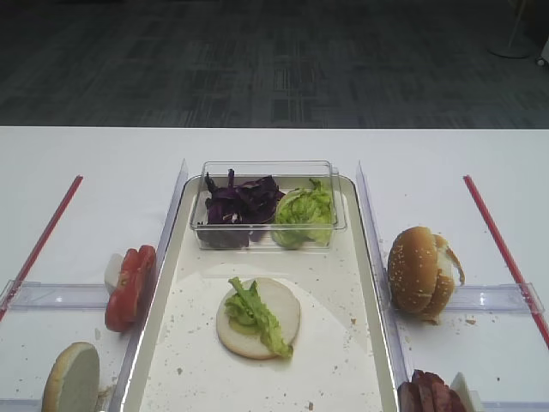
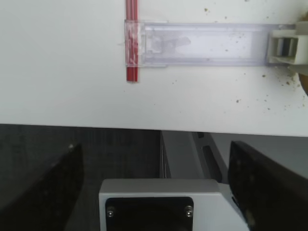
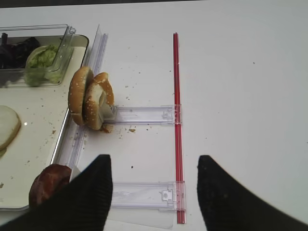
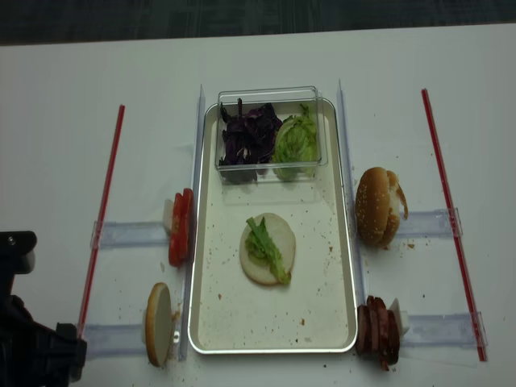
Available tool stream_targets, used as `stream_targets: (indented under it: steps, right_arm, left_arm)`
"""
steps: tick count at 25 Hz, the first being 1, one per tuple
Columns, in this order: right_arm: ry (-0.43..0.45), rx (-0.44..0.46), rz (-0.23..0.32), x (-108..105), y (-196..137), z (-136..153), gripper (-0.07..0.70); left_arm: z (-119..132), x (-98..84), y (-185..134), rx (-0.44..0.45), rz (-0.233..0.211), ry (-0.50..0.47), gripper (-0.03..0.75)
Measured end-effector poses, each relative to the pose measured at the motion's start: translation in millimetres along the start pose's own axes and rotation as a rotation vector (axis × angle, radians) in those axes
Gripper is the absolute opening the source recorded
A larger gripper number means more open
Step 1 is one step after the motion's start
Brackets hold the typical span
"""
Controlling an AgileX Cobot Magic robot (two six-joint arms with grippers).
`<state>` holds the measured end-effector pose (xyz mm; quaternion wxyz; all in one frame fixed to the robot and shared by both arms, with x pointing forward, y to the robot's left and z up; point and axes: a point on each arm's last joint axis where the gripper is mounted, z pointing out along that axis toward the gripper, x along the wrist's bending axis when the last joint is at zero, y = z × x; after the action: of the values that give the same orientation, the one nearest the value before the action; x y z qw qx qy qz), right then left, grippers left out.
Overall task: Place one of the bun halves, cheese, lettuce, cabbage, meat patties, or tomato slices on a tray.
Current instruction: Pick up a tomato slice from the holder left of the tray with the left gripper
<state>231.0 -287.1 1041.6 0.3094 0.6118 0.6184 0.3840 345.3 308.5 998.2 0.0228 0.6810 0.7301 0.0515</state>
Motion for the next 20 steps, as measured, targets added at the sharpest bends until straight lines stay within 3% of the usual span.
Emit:
stream_targets:
  steps: [4,8,20]
  right_arm:
    - [0.000,0.000,0.000,0,0,0,0.427]
    - [0.000,0.000,0.000,0,0,0,0.427]
    - [0.000,0.000,0.000,0,0,0,0.427]
  left_arm:
    - [-2,0.1,8,0.005,-0.042,0.004,0.563]
    - [0,1.6,27,0.025,-0.052,0.030,0.563]
    - [10,1.3,131,0.037,-0.029,0.072,0.563]
